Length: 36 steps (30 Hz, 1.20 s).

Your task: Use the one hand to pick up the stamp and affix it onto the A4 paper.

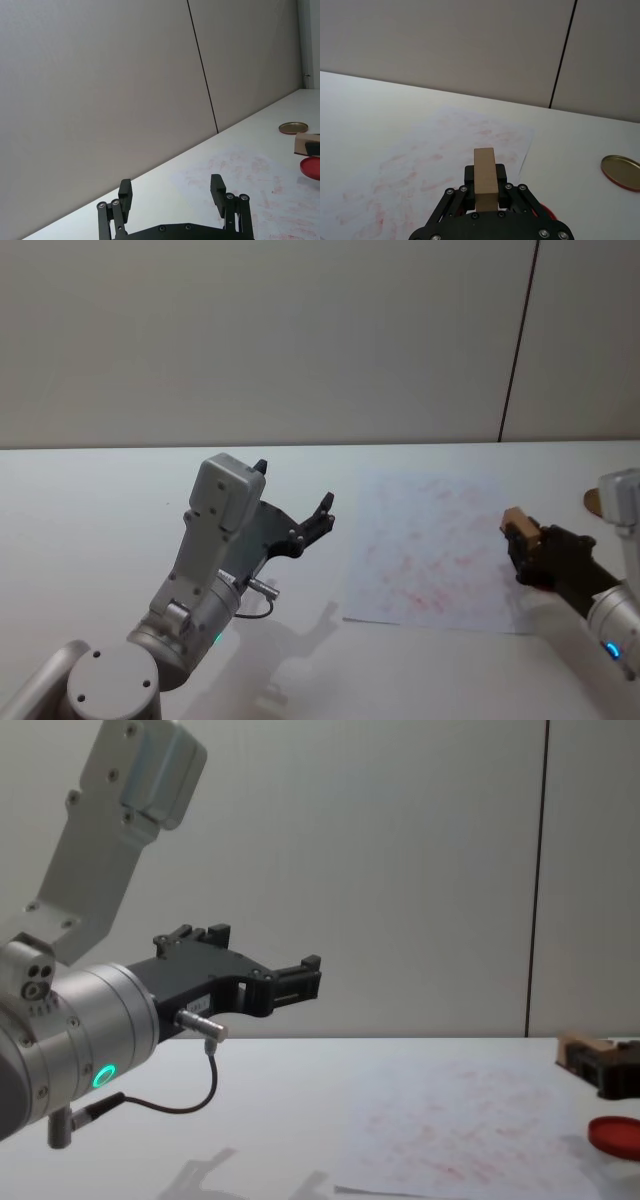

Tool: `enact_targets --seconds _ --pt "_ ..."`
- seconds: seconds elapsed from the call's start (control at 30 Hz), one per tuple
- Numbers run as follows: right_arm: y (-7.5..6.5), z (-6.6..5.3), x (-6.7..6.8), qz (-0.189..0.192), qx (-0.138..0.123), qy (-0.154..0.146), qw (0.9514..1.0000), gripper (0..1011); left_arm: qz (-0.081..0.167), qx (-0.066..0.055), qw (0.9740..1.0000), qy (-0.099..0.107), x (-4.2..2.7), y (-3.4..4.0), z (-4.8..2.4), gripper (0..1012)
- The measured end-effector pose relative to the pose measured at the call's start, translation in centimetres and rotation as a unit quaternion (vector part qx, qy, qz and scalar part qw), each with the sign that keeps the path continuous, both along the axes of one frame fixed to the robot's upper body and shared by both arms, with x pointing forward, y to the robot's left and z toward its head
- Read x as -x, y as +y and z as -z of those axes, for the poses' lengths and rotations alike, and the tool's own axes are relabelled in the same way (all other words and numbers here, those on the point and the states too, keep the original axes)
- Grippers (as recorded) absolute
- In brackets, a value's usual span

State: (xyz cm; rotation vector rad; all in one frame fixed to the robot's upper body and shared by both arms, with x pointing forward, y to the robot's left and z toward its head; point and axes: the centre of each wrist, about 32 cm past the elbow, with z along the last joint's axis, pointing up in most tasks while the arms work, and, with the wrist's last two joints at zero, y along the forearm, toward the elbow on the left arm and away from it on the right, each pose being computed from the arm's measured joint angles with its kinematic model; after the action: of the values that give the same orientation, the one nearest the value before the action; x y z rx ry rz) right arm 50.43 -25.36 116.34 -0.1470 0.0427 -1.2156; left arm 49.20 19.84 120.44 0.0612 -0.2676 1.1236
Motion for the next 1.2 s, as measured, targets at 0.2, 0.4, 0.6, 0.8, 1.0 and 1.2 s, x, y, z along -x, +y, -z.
enact_targets --seconds 0.2,0.4,0.6,0.8,1.0,1.2 --pt "-1.1 0.0 -0.2 0.013 0.006 0.002 0.9999 220 0.0 0.0 1.0 0.0 0.0 0.0 0.0 993" --pt "-2.2 0.4 -0.3 0.025 0.013 0.013 0.9995 220 0.0 0.0 1.0 0.0 0.0 0.0 0.0 993" --pt "-2.9 0.9 -0.4 0.032 0.014 0.023 0.9991 221 0.0 0.0 1.0 0.0 0.0 0.0 0.0 993" --pt "-3.4 1.5 -0.4 0.038 0.011 0.033 0.9987 220 0.0 0.0 1.0 0.0 0.0 0.0 0.0 993" --pt "-3.7 2.0 -0.5 0.042 0.007 0.04 0.9983 296 0.0 0.0 1.0 0.0 0.0 0.0 0.0 993" --pt "-3.8 2.4 -0.5 0.043 0.005 0.045 0.998 449 0.0 0.0 1.0 0.0 0.0 0.0 0.0 993"
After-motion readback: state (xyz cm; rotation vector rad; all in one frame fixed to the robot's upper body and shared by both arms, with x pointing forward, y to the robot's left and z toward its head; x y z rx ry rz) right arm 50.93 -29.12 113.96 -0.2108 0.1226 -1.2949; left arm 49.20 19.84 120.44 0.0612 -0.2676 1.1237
